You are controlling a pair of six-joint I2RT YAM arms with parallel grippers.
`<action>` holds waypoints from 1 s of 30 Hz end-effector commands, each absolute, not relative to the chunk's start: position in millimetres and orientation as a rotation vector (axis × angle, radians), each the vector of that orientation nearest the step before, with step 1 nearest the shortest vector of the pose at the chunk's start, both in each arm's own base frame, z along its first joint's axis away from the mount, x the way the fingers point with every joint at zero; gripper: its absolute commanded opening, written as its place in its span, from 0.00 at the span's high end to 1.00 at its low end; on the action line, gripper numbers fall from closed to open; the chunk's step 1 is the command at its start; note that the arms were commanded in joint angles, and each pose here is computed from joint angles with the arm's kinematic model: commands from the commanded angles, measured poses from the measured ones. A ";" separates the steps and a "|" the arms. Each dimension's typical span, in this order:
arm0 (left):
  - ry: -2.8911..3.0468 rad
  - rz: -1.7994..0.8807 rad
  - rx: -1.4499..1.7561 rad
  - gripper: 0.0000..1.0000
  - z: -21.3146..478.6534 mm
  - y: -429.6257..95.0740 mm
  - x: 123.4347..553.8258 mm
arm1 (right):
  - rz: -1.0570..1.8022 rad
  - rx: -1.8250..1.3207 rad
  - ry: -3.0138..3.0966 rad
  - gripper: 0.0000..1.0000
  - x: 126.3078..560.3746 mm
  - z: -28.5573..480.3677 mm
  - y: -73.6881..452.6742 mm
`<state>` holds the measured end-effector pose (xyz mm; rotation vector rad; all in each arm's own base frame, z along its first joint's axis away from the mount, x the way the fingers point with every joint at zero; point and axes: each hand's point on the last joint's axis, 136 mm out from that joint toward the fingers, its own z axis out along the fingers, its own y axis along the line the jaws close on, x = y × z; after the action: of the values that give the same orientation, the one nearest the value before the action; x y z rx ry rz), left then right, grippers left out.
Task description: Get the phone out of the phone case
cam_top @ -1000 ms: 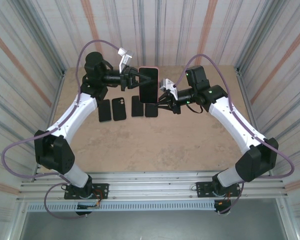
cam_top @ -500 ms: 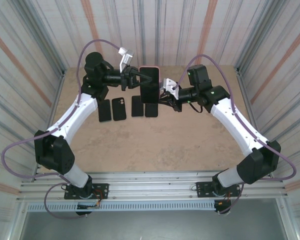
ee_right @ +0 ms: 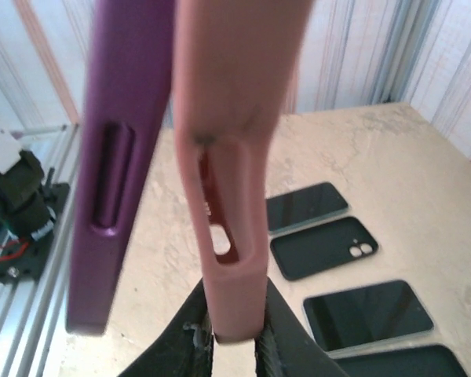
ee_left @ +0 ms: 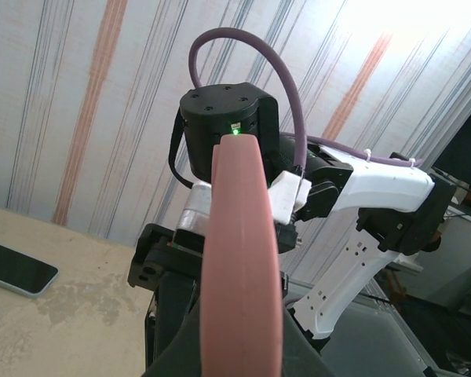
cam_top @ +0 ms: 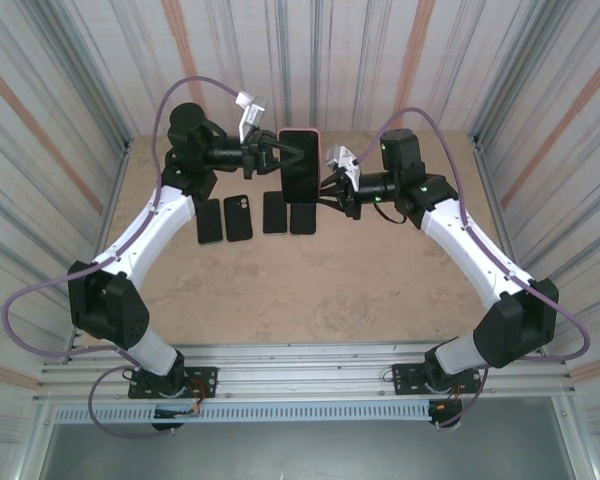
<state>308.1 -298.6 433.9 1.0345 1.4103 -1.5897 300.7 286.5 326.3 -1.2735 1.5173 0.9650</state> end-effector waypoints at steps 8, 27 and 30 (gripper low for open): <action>1.475 -1.635 0.969 1.00 437.6 -298.0 310.0 | 1.167 -1.110 1.392 0.73 280.1 382.7 283.9; 1.702 -1.775 0.356 1.00 415.1 -295.6 368.0 | 1.763 -0.271 1.567 0.74 325.0 377.2 288.0; 1.732 -1.790 0.300 1.00 407.2 -295.8 373.4 | 1.818 -0.228 1.571 0.77 324.0 377.9 291.8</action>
<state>366.5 -294.9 407.5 0.3580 1.7466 -1.7802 329.3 289.4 344.3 -0.3060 1.6820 1.7020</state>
